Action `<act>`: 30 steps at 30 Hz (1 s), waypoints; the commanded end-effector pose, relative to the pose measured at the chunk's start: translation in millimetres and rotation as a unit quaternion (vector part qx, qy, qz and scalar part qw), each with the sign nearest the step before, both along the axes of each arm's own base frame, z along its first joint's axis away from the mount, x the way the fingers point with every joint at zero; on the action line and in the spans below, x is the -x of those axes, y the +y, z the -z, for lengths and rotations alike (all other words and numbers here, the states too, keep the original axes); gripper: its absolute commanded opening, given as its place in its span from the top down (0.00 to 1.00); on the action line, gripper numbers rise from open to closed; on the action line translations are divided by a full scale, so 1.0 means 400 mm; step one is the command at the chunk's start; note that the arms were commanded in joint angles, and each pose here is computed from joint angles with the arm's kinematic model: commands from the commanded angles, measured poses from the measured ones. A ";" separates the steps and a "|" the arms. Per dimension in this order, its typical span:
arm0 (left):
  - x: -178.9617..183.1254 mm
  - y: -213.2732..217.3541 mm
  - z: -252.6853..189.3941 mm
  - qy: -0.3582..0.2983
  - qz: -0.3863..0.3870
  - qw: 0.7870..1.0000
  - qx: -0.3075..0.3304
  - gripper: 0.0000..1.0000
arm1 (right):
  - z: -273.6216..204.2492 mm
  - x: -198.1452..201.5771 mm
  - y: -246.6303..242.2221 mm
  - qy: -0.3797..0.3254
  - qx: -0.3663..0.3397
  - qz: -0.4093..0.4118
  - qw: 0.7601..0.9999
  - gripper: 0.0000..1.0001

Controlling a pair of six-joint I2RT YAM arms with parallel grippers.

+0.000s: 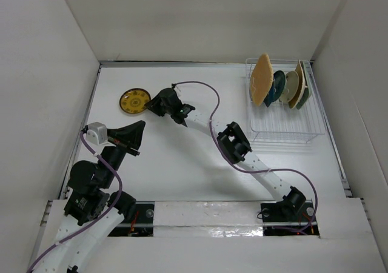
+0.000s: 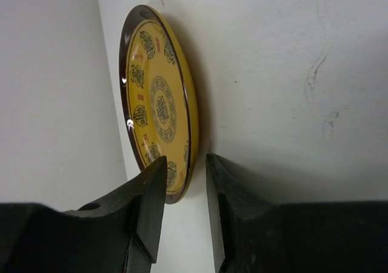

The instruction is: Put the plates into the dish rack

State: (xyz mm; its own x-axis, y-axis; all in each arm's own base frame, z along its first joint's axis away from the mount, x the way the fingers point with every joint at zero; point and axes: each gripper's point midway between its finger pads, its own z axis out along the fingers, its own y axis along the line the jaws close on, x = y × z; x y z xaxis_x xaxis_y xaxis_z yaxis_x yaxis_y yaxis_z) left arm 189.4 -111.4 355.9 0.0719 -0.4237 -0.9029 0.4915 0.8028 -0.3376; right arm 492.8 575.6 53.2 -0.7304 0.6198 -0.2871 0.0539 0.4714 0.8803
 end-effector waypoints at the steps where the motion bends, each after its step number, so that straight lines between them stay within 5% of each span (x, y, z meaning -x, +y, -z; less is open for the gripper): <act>1: 0.021 0.011 -0.060 -0.037 0.002 0.999 0.020 1.00 | 0.003 -0.011 0.000 0.005 -0.015 -0.002 1.000 0.65; 9: 0.019 0.012 -0.059 -0.036 -0.001 0.999 0.019 1.00 | 0.004 -0.014 -0.005 0.006 -0.012 0.004 1.000 0.82; 12: 0.020 0.016 -0.061 -0.037 -0.003 0.999 0.020 1.00 | 0.003 -0.017 -0.009 0.004 -0.009 0.008 1.000 0.97; 18: 0.017 0.015 -0.058 -0.034 -0.004 0.999 0.018 1.00 | -0.010 -0.008 -0.018 -0.016 -0.001 0.018 1.000 1.00; 30: 0.016 0.010 -0.053 -0.031 0.000 0.999 0.017 1.00 | -0.498 0.077 -0.097 -0.230 -0.019 0.036 0.972 1.00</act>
State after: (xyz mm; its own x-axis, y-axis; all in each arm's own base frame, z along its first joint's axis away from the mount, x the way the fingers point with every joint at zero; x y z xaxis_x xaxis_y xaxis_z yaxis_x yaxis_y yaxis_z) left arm 188.2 -110.8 356.9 0.0756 -0.4259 -0.9016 0.4932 0.8018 -0.3374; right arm 464.0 539.3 78.0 -0.6734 0.5640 -0.4779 -0.0689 0.5958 0.8002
